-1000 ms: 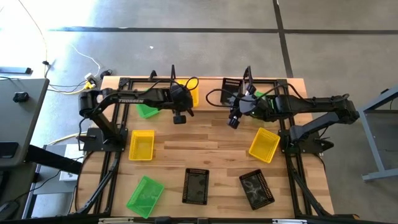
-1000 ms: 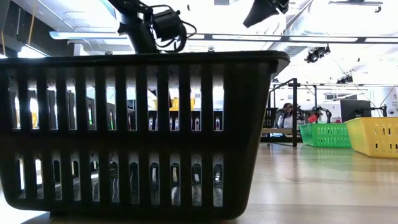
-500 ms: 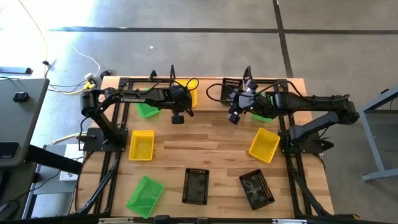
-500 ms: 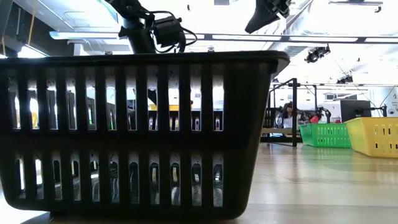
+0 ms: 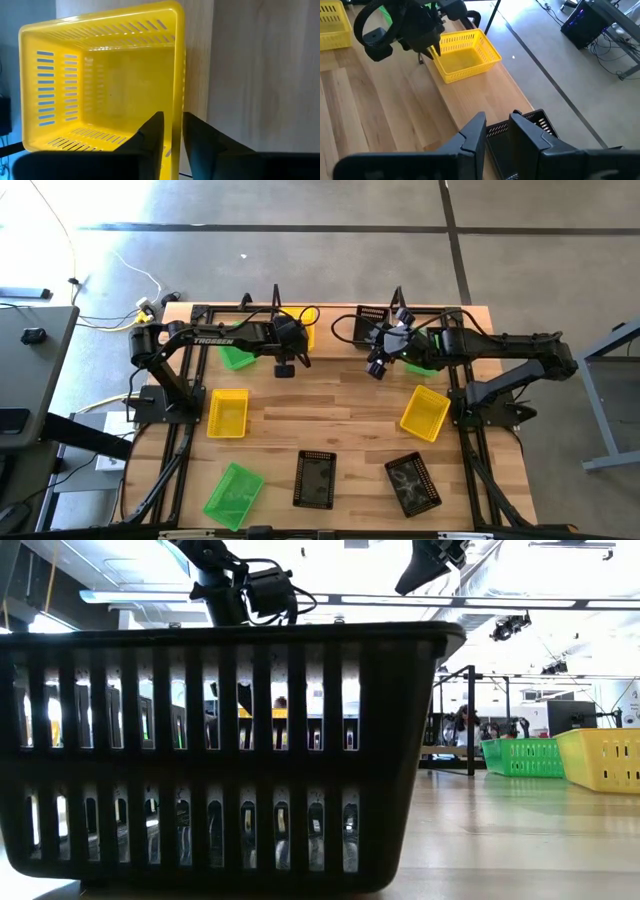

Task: Stack baskets on shelf by color
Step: Put the middle yellow bin on the shelf, then put the top right green bin on the shelf

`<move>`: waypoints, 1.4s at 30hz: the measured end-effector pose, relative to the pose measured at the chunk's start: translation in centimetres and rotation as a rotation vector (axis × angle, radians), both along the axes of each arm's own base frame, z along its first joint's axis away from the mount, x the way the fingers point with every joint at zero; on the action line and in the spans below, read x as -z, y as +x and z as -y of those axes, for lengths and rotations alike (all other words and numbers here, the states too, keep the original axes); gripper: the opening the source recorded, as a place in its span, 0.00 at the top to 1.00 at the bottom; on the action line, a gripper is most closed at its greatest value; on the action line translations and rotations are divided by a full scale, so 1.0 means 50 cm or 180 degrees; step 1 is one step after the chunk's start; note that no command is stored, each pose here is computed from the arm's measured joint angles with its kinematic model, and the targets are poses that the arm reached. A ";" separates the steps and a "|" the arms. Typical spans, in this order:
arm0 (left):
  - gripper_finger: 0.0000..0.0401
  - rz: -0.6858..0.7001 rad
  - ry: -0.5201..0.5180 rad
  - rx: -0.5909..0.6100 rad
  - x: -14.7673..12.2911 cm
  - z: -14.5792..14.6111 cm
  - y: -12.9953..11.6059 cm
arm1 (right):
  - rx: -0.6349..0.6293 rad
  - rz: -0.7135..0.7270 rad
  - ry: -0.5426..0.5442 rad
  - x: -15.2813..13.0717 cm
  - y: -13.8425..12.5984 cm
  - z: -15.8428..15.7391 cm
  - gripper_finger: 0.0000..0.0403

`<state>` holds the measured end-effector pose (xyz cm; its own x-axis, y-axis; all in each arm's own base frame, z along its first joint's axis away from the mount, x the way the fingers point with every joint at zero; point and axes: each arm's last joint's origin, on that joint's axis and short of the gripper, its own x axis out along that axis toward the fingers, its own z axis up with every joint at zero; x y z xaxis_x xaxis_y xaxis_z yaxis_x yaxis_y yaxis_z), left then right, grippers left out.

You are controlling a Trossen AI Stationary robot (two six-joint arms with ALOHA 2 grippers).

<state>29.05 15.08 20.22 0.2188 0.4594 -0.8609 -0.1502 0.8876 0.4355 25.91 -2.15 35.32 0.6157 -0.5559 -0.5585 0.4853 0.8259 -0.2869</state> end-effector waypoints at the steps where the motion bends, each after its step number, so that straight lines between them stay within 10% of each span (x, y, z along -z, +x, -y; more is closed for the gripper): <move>1: 0.82 0.0010 -0.0006 0.0002 0.000 0.000 0.000 | 0.0000 0.0000 0.0000 0.000 0.000 0.000 0.83; 18: 0.57 0.0254 0.0007 0.0049 -0.048 0.012 0.029 | -0.0001 -0.0004 0.0001 0.000 0.000 0.000 0.83; 42: 0.56 0.0359 -0.0281 -0.0114 -0.238 0.063 0.032 | 0.0754 -0.0166 0.0399 -0.019 -0.125 0.024 0.83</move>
